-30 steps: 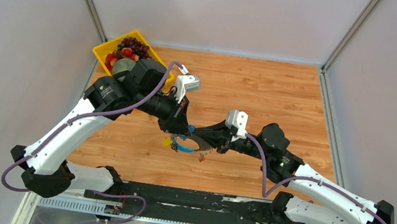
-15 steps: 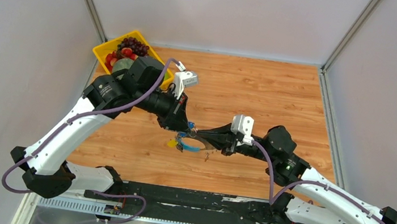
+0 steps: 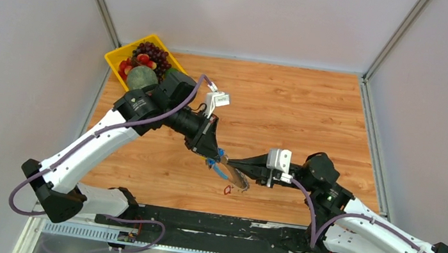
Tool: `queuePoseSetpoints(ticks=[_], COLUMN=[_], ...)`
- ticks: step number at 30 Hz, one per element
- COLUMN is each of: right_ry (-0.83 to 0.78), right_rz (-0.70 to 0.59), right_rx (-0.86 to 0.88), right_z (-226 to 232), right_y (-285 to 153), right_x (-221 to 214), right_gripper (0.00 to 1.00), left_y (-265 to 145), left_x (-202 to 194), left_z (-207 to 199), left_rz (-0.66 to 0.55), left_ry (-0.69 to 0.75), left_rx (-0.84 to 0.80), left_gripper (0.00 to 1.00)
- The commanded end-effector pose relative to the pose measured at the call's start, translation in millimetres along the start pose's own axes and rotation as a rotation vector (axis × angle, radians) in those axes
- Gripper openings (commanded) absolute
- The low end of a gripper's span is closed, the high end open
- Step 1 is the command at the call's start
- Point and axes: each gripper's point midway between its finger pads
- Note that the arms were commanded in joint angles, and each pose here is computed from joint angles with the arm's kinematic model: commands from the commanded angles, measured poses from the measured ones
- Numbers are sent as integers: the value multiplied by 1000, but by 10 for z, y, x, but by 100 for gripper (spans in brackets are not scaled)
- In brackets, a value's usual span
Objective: Remove the keys from the keyring
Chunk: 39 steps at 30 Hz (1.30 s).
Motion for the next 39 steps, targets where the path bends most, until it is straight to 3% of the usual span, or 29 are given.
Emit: queuePoseSetpoints(ticks=[1, 10, 15, 17, 21, 24, 32, 39], right_ry=[-158, -339, -340, -310, -249, -190, 161, 272], right_rz=[-125, -150, -139, -132, -121, -134, -41, 15], right_rx=[57, 44, 21, 9, -2, -1, -126, -105], right_z=[69, 43, 10, -6, 6, 48, -168, -163], right_y=[-1, -39, -57, -68, -110, -151, -3, 158], right_x=[397, 361, 316, 341, 376, 408, 356, 202], right_gripper=[0, 0, 2, 19, 41, 47, 42, 32], left_y=[81, 223, 181, 145, 79, 34, -70, -129], left_x=[136, 97, 141, 172, 200, 223, 238, 243], left_z=[-82, -89, -140, -160, -158, -182, -223, -246], left_rz=[-35, -27, -49, -57, -55, -65, -85, -92], left_ry=[-4, -50, -31, -13, 15, 47, 103, 118], left_rx=[-105, -198, -203, -195, -149, -142, -111, -93], left_gripper=[0, 0, 0, 0, 0, 0, 0, 0])
Point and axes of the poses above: each gripper's point midway between its finger pads, its own y axis out along the fingers, its own z axis along the line the jaws close on, x = y × z, and after that the axes turned 6 degrees about y, right-handed
